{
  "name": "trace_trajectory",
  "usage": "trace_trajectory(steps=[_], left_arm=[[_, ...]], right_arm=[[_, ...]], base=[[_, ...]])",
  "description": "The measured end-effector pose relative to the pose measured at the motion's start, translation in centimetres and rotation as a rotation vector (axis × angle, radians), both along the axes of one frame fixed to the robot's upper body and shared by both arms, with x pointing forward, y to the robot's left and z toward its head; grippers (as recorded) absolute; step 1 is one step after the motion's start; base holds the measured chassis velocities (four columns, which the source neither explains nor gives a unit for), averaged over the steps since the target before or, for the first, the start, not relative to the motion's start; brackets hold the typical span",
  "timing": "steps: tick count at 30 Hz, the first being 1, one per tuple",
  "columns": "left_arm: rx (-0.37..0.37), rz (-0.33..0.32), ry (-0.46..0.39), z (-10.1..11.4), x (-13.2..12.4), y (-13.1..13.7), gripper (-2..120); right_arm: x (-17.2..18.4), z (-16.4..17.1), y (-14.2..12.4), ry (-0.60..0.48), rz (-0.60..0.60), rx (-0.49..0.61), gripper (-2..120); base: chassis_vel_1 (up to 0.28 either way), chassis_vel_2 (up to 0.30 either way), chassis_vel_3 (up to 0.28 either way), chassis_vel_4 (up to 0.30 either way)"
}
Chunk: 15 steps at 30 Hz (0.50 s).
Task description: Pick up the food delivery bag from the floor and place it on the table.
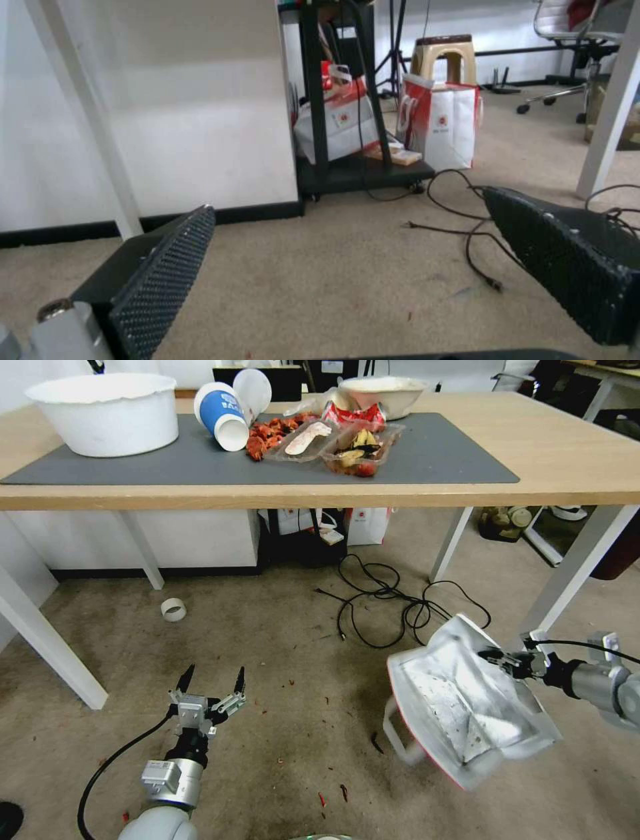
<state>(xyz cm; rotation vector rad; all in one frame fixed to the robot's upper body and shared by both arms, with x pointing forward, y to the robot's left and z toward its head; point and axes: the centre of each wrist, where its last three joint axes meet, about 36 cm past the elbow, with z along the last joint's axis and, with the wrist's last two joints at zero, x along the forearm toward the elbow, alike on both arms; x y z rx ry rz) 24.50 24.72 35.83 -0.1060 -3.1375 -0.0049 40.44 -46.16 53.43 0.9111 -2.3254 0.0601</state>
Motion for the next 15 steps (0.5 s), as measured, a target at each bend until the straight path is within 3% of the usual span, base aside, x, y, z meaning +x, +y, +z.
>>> trace_trajectory(steps=[8,12,15], left_arm=[[0.001,0.005,-0.004,0.4,-0.5,0.0,100],[0.006,0.006,-0.009,0.5,-0.8,0.1,100],[0.007,0.007,-0.011,0.6,-0.8,0.2,100]], right_arm=[[1.7,4.3,2.0,0.035,0.225,0.003,0],[3.6,8.7,2.3,0.096,0.398,0.024,0],[4.1,10.8,2.3,0.105,0.454,0.038,0]], base=[[0.0,0.0,0.0,0.0],[0.0,0.0,0.0,0.0],[0.0,0.0,0.0,0.0]])
